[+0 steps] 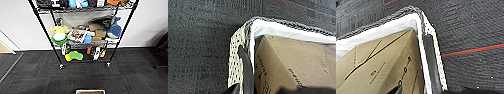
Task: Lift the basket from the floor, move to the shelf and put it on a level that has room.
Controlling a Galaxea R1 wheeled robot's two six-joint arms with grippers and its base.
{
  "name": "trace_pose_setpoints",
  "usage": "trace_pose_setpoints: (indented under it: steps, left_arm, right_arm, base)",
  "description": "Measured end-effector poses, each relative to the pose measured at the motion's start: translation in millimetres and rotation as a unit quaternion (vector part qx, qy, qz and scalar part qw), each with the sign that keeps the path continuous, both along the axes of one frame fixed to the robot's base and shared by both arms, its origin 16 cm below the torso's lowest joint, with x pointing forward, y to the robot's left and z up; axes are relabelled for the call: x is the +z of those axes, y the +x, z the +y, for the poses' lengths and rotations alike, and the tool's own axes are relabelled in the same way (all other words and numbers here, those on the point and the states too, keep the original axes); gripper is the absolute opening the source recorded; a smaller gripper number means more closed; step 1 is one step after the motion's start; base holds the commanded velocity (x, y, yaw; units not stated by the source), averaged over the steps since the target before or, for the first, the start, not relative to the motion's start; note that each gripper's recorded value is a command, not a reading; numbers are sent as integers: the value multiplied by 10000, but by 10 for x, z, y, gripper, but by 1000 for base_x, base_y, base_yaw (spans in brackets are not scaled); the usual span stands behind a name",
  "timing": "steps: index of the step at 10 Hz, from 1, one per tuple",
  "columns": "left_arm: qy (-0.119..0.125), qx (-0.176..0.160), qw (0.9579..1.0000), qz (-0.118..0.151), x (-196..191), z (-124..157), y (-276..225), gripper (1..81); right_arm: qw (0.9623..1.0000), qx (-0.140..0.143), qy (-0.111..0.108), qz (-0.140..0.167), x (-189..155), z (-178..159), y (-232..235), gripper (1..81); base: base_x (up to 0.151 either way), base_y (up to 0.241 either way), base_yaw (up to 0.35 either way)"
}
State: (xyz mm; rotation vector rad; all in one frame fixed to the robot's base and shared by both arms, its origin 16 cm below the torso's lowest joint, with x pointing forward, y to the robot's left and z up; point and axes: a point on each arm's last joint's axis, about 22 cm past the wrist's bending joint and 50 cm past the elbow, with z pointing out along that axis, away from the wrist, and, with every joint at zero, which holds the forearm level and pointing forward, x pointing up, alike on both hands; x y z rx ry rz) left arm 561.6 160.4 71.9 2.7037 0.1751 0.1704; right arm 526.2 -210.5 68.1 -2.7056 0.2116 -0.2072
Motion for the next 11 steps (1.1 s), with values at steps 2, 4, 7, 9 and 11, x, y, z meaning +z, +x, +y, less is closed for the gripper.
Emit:
trace_pose_setpoints:
  steps: [2, 4, 7, 9, 11]
  left_arm:
    - [112, 31, 9999, 40, -46, 68, -36, 811]
    - [130, 36, 9998, 137, -109, 96, -151, 811]
    - [121, 32, 9989, 446, -350, 77, -431, 811]
    - [126, 43, 9988, 481, -392, 83, -473, 811]
    - [141, 52, 9988, 465, -395, 105, -465, 811]
  right_arm:
    - [10000, -1, -7, -20, -20, 112, 45, 811]
    - [10000, 6, -50, -10, -64, 136, 67, 811]
    - [9995, 15, -76, 296, -291, 93, -166, 811]
    - [9993, 20, -125, 362, -329, 2, -196, 811]
    - [9994, -7, -154, 312, -328, -29, -153, 811]
  base:
    - [0, 0, 0]
    - [0, 0, 0]
    - [0, 0, 0]
    - [0, 0, 0]
    - [0, 0, 0]
